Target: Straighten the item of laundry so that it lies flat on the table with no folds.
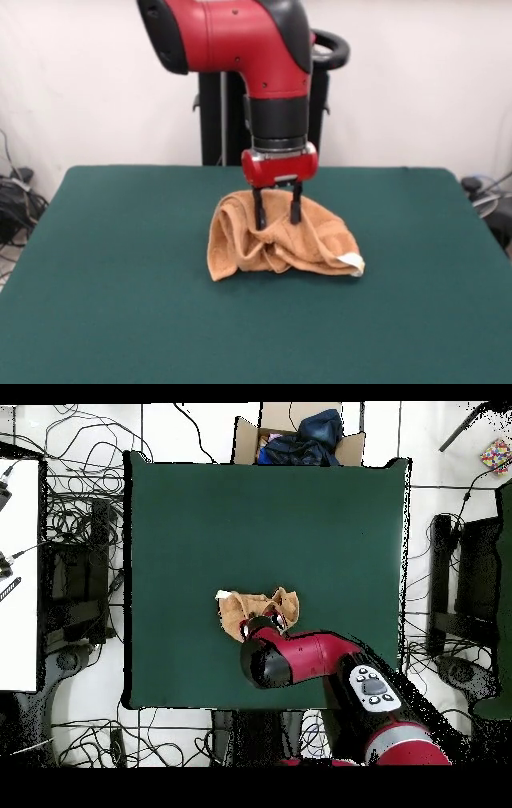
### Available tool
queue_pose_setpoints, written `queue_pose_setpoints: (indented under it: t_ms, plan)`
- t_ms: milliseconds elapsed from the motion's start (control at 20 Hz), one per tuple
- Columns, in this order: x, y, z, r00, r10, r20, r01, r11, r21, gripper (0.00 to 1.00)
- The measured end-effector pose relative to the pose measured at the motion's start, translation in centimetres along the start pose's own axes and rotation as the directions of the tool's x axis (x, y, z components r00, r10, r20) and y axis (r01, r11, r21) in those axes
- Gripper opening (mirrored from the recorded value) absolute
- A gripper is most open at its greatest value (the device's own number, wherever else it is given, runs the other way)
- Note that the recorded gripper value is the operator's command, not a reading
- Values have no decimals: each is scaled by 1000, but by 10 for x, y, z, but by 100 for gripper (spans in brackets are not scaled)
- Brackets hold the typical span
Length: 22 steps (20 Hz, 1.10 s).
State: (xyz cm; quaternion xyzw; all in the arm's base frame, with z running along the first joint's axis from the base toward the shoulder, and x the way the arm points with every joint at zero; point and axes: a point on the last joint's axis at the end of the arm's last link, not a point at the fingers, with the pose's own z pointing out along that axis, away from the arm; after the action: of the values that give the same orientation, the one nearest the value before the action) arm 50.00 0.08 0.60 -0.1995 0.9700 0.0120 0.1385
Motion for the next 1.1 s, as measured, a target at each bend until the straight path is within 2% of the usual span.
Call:
queue_pose_setpoints:
  t_ms: [500,800,1100]
  plan:
    - [-9,19,8,1000,9,21,-8,998,-61,100]
    - [-10,20,8,1000,18,18,-17,998,-63,100]
    - [-9,22,8,999,32,-13,-33,997,-69,100]
